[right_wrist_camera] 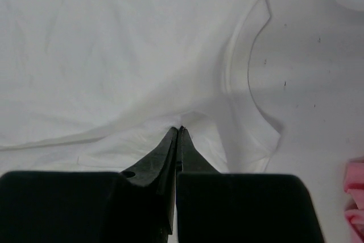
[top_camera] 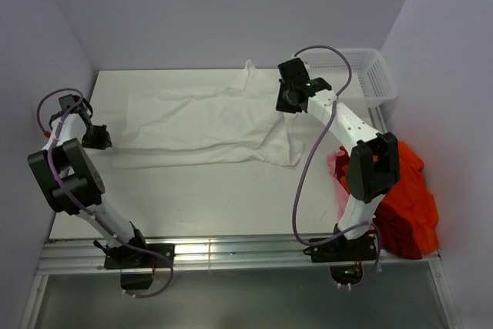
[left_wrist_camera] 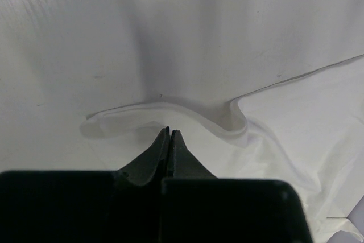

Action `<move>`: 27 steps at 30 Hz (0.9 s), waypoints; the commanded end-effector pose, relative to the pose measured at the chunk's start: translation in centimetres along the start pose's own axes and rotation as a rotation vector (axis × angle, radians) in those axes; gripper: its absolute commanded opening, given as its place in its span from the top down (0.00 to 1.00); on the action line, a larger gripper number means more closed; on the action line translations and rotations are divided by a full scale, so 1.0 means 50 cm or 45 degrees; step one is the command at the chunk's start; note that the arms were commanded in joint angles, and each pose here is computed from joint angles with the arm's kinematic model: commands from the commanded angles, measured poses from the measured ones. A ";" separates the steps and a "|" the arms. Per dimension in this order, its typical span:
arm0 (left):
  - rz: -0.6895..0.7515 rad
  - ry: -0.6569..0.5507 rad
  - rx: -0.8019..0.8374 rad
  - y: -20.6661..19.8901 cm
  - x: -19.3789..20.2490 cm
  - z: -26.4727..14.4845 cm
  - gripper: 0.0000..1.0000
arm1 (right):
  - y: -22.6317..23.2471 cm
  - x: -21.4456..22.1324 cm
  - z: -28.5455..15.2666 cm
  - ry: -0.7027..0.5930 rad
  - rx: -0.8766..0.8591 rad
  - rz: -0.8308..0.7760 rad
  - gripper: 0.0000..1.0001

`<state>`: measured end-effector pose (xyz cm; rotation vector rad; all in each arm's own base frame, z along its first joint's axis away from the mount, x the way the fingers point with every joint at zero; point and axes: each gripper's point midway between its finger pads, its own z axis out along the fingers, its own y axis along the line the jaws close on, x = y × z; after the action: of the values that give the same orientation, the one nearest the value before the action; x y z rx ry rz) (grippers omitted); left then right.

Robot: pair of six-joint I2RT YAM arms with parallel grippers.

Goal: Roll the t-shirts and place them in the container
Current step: Fold the tshirt

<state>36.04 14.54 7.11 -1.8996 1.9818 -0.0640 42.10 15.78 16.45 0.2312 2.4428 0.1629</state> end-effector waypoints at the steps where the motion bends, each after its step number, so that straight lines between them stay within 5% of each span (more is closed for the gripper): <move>1: -0.027 -0.007 0.074 -0.039 -0.010 -0.006 0.99 | 0.012 -0.045 0.011 -0.073 -0.019 0.024 1.00; 15: -0.041 0.053 0.099 -0.072 -0.004 0.023 0.96 | 0.011 -0.084 0.109 -0.030 0.003 0.098 1.00; 18: -0.002 0.102 0.165 -0.092 0.007 0.029 0.74 | 0.006 -0.087 0.126 -0.017 -0.015 0.133 0.94; 19: -0.002 0.099 0.168 -0.092 0.007 0.030 0.57 | 0.005 -0.085 0.136 -0.009 -0.016 0.147 0.92; 23: 0.002 0.091 0.204 -0.094 0.008 0.025 0.32 | -0.008 -0.082 0.159 0.011 -0.019 0.202 0.83; 24: 0.004 0.094 0.201 -0.093 0.010 0.022 0.24 | -0.019 -0.088 0.161 0.005 -0.009 0.226 0.68; 27: 0.017 0.081 0.222 -0.100 0.002 0.002 0.19 | -0.033 -0.094 0.158 -0.010 0.002 0.276 0.46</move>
<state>40.05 14.02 6.06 -1.8647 1.9860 -0.2473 48.75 14.08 10.88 0.4470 2.4938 0.2066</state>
